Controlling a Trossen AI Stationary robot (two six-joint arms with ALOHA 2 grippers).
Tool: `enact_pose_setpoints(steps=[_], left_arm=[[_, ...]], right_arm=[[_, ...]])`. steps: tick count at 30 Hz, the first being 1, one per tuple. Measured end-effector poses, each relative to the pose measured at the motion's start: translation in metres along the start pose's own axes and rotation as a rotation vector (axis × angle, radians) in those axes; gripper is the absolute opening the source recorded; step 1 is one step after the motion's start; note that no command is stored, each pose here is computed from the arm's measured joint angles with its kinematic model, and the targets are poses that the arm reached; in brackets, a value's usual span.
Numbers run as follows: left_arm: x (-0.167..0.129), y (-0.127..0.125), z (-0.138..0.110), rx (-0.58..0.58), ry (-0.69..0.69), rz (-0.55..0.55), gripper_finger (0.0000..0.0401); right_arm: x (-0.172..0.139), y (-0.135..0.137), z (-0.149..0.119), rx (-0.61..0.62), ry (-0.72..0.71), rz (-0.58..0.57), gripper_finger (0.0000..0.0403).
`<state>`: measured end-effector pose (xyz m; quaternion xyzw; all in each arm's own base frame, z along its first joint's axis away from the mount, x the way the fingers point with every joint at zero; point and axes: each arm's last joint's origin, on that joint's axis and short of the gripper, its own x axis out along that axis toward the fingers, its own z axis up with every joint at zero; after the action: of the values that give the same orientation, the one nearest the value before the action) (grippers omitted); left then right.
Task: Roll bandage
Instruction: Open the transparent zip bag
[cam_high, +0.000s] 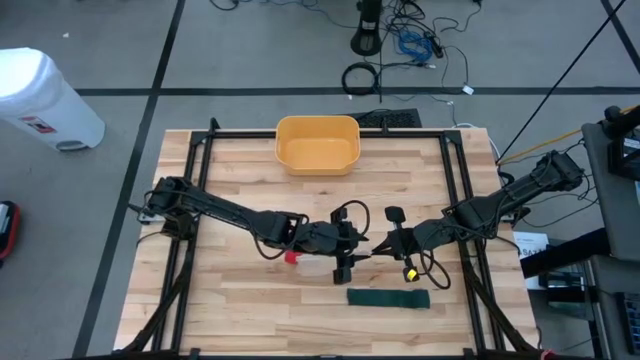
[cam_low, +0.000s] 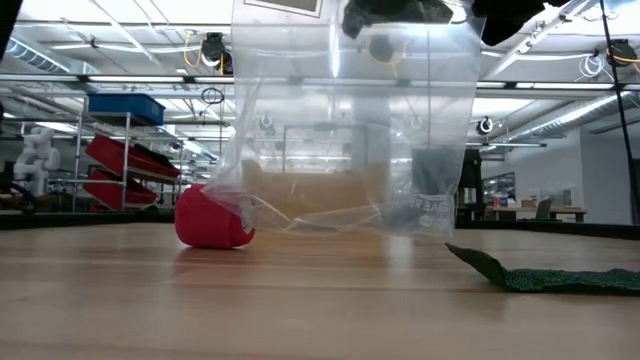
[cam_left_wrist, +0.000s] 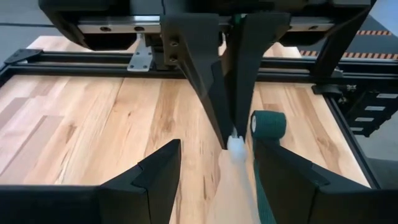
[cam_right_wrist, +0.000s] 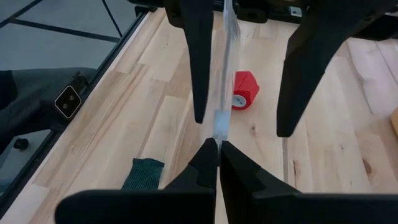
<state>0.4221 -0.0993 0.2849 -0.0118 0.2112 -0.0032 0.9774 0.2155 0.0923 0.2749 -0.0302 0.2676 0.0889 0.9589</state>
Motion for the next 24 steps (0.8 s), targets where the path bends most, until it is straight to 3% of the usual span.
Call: enact_pose_setpoints(steps=[8,17,24], left_arm=[[0.000,0.000,-0.002,0.005,0.018,0.008,0.0209],[0.005,-0.002,-0.004,0.013,0.003,0.024,0.0163],[0.015,-0.007,-0.009,0.034,-0.023,0.018,0.0160]], right_arm=[[0.000,0.000,0.000,0.000,-0.001,0.000,0.0000],[0.000,0.000,0.001,0.002,-0.007,0.000,0.0000],[0.000,0.000,0.001,0.002,-0.008,0.002,0.0000]])
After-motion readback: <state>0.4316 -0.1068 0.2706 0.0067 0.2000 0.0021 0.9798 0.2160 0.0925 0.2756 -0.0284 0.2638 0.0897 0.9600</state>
